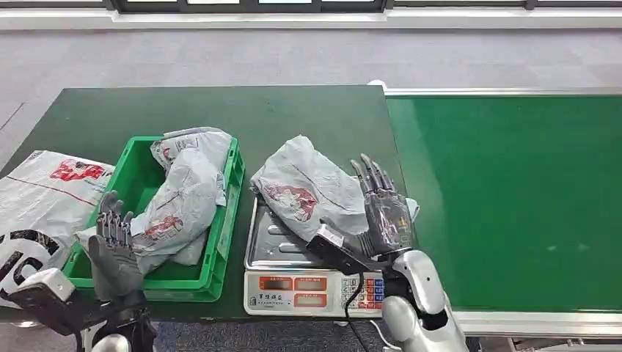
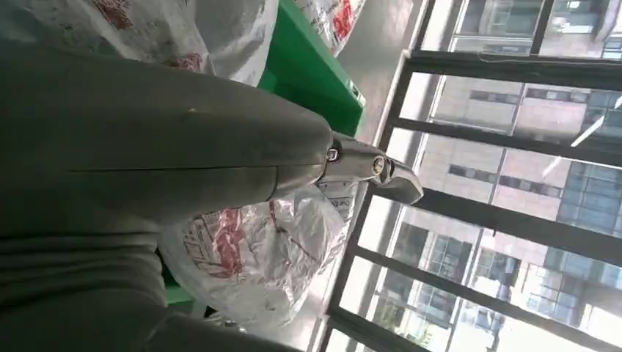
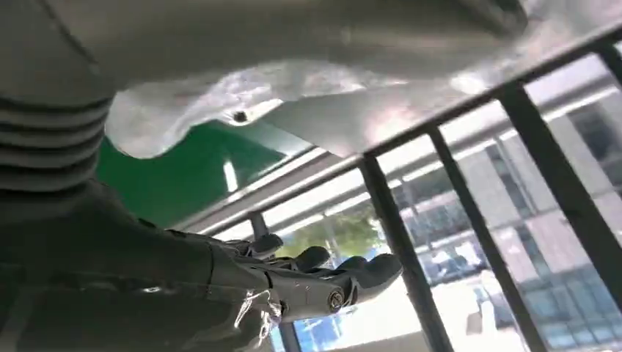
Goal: Moved the parcel from conveyor to table for the left to box.
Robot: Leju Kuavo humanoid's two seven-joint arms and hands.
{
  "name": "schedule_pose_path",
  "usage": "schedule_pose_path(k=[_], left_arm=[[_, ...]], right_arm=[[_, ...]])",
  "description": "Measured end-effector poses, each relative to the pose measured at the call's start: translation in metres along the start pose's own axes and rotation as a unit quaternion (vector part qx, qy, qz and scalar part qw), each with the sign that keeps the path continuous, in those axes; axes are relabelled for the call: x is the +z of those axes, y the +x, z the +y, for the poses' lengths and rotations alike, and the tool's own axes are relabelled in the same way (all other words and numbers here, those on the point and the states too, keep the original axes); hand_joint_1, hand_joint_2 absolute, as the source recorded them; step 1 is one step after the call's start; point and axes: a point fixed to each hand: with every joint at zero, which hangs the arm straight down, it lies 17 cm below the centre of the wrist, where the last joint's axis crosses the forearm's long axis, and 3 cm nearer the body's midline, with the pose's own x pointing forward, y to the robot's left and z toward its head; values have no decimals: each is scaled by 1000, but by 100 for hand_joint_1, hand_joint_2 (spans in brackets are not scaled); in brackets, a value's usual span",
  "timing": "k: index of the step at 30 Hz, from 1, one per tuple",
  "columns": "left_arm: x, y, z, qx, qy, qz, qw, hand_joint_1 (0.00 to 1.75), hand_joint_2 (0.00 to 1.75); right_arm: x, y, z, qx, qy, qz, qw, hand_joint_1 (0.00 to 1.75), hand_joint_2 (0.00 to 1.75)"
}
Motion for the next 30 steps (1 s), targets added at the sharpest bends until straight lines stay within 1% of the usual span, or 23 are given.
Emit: schedule_pose_path(k=[2,4,5,6,7,8,10,11,12,13,15,17,18,20,22,25,27,30], left_arm=[[0,1,-2,-6,-6,-4,1000,0,0],[2,4,-12,-40,-32,-17,999,0,0],[3,3,-22,-87,-55,-21,994,0,0],[2,0,-30,-143,-74,-24,987,0,0],[1,-5,-41,-203,-98,-26,974,0,0],[-3,-10,-53,-237,-119,-30,964,0,0],[-9,-24,-78,-271,-169,-25,947,0,0],[-8,-37,-89,-281,-198,-18,939,0,0],[-11,-45,-96,-288,-218,-19,932,0,175],[-12,-57,-106,-293,-246,-15,924,0,175],[-17,-77,-123,-293,-294,-6,910,0,175],[-21,-102,-141,-294,-346,8,891,0,175],[-27,-107,-149,-294,-366,7,883,0,175],[-25,-129,-168,-296,-416,21,860,0,175],[-27,-142,-184,-303,-453,29,838,0,175],[-27,-156,-196,-315,-483,39,816,0,175],[-27,-161,-199,-319,-493,45,808,0,175],[-18,-168,-212,-316,-528,58,786,0,175]], right_arm=[[5,5,-1,-20,-11,-21,1000,0,175],[12,24,-18,-57,-53,-76,994,0,175],[20,44,-43,-91,-101,-129,982,0,175],[31,58,-66,-130,-140,-167,967,0,175],[44,69,-95,-183,-187,-201,944,0,175],[58,77,-119,-220,-223,-230,921,0,175],[79,83,-158,-268,-278,-256,886,0,175],[86,87,-177,-285,-301,-266,870,0,175],[93,91,-189,-288,-315,-275,861,0,175],[98,94,-199,-288,-326,-284,854,0,175],[103,97,-210,-286,-335,-293,849,0,175],[105,98,-214,-288,-338,-297,845,0,175],[106,98,-216,-290,-339,-299,844,0,175],[105,96,-218,-295,-340,-300,841,0,175],[105,96,-220,-301,-339,-303,839,0,175],[103,97,-221,-301,-337,-307,838,0,175],[103,96,-221,-301,-336,-307,838,0,175],[100,99,-217,-302,-323,-313,840,0,175]])
